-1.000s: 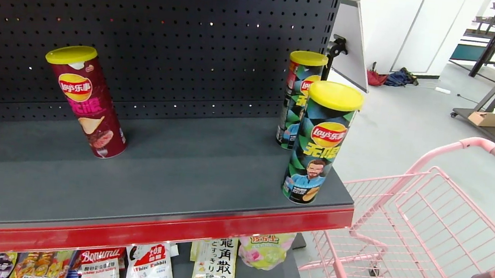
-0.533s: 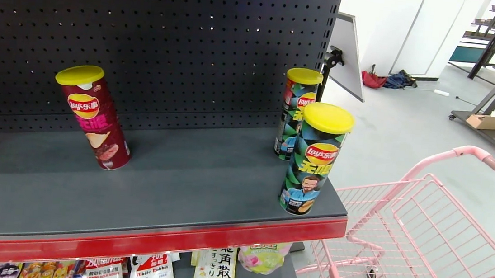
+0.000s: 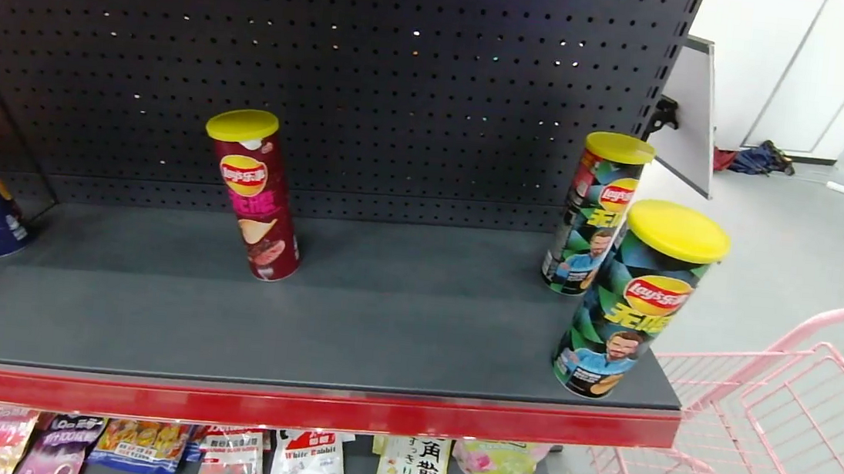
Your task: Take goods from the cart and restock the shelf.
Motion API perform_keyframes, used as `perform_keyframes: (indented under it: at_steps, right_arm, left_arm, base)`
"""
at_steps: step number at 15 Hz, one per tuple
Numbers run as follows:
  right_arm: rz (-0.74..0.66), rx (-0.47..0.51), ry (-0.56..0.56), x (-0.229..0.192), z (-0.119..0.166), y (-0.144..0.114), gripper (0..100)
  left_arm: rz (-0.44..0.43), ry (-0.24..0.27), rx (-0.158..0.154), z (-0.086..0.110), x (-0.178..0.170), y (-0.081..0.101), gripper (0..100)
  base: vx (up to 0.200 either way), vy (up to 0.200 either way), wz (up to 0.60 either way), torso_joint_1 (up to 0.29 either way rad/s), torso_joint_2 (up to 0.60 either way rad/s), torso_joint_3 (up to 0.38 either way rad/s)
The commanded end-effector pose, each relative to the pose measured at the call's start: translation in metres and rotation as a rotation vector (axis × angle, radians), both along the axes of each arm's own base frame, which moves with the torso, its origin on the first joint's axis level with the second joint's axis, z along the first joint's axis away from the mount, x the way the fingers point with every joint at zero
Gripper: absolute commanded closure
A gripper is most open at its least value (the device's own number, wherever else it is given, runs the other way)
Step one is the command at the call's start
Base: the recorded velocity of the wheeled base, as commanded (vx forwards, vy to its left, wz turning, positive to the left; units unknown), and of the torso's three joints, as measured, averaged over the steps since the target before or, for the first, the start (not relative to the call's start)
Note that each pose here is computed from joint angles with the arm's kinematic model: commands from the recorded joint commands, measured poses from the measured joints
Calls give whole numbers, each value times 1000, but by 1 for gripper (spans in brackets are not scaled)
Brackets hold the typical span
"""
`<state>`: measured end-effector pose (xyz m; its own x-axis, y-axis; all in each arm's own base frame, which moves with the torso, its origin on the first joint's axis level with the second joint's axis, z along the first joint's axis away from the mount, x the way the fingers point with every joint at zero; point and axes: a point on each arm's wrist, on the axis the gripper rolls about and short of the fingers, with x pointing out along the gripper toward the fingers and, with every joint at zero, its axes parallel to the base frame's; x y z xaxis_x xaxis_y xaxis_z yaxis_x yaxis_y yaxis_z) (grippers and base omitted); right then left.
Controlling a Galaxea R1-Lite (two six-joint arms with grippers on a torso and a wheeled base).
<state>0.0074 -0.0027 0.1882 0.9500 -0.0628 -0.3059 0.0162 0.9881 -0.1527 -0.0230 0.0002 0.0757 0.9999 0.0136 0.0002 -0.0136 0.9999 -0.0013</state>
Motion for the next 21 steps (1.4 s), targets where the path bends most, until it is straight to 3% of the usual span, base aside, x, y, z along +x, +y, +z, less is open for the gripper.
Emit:
perform_keyframes:
  at_steps: [1,7,21]
  right_arm:
    - [-2,-4,-38,-12,-9,-1,100]
    - [10,10,-117,-35,-42,-3,100]
    - [16,9,-107,-35,-49,-3,100]
  left_arm:
    - [0,2,0,0,0,0,0]
    - [-1,0,3,0,0,0,0]
    - [-1,0,3,0,0,0,0]
  base:
    - [0,0,0,0,0,0]
    - [0,0,0,0,0,0]
    - [0,200,0,2,4,1]
